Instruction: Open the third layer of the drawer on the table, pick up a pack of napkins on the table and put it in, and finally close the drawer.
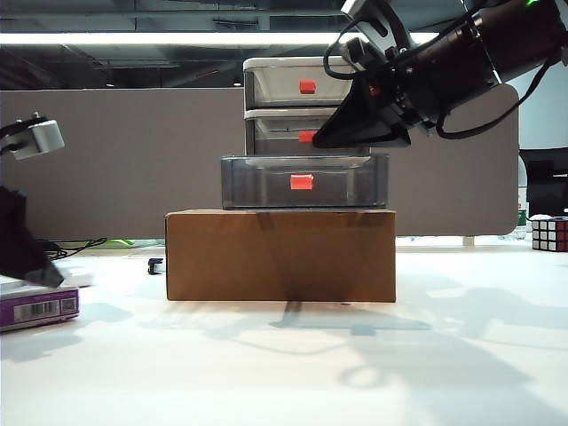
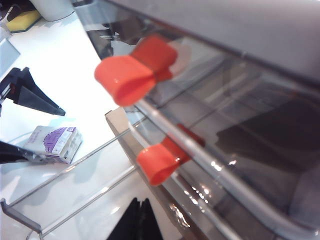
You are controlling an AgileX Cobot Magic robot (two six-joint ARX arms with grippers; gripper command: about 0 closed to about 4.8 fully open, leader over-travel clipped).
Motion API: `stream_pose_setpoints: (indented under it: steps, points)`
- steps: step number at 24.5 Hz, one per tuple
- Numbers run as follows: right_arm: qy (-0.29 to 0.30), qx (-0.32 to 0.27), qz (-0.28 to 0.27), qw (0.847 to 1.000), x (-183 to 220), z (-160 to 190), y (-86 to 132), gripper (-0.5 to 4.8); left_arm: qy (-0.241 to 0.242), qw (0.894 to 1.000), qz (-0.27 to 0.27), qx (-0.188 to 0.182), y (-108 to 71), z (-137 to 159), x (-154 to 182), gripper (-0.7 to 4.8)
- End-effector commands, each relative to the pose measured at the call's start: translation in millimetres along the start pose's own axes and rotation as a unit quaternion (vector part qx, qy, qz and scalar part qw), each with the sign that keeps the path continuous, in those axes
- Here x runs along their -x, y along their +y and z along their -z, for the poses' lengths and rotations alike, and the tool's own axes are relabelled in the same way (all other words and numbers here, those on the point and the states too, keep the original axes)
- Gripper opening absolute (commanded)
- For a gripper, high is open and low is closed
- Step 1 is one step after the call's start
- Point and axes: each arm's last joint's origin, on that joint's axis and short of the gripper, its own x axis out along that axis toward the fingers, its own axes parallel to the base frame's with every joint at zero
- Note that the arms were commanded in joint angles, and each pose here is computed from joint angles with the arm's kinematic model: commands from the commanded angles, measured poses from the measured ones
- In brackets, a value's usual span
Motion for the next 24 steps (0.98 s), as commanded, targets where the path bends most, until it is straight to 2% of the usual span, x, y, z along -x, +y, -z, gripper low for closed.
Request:
stream_pose_setpoints:
  steps: [1, 9, 11, 15, 17, 18, 19, 23, 24]
  points:
    - [-0.009, 0.006, -0.001, 1.0, 0.7, -3.7, 0.4, -0.06, 0.029, 0.999, 0.004, -0.028, -1.5, 4.1, 0.3, 4.61]
    - [-0.008, 0.006, -0.001, 1.0, 0.7, -3.6, 0.4, -0.06, 0.069, 0.997, 0.018, -0.012, 1.7, 16.7, -15.2, 4.44]
    - [-0.008, 0.006, -0.001, 1.0, 0.7, -3.6, 0.4, -0.06, 0.07, 0.997, 0.019, -0.011, 1.8, 17.3, -15.9, 3.86]
    - [-0.009, 0.006, 0.0, 1.0, 0.7, -3.7, 0.3, -0.06, 0.066, 0.998, 0.017, -0.014, 2.4, 16.5, -16.0, 3.39]
    - [-0.009, 0.006, 0.0, 1.0, 0.7, -3.7, 0.3, -0.06, 0.065, 0.998, 0.017, -0.014, 2.4, 16.4, -16.0, 2.7]
    - [-0.009, 0.006, 0.0, 1.0, 0.7, -3.7, 0.3, -0.06, 0.063, 0.998, 0.019, -0.014, 2.3, 16.2, -16.1, 2.09]
    - [-0.009, 0.006, 0.0, 1.0, 0.7, -3.7, 0.3, -0.06, 0.062, 0.998, 0.019, -0.014, 2.4, 16.1, -16.1, 1.81]
    - [-0.008, 0.006, 0.0, 1.0, 0.7, -3.6, 0.3, -0.06, 0.051, 0.998, 0.015, -0.018, 3.7, 13.7, -16.1, 1.72]
    - [-0.008, 0.006, 0.0, 1.0, 0.7, -3.6, 0.3, -0.06, 0.035, 0.999, 0.023, -0.009, 4.1, 10.4, -15.5, 1.72]
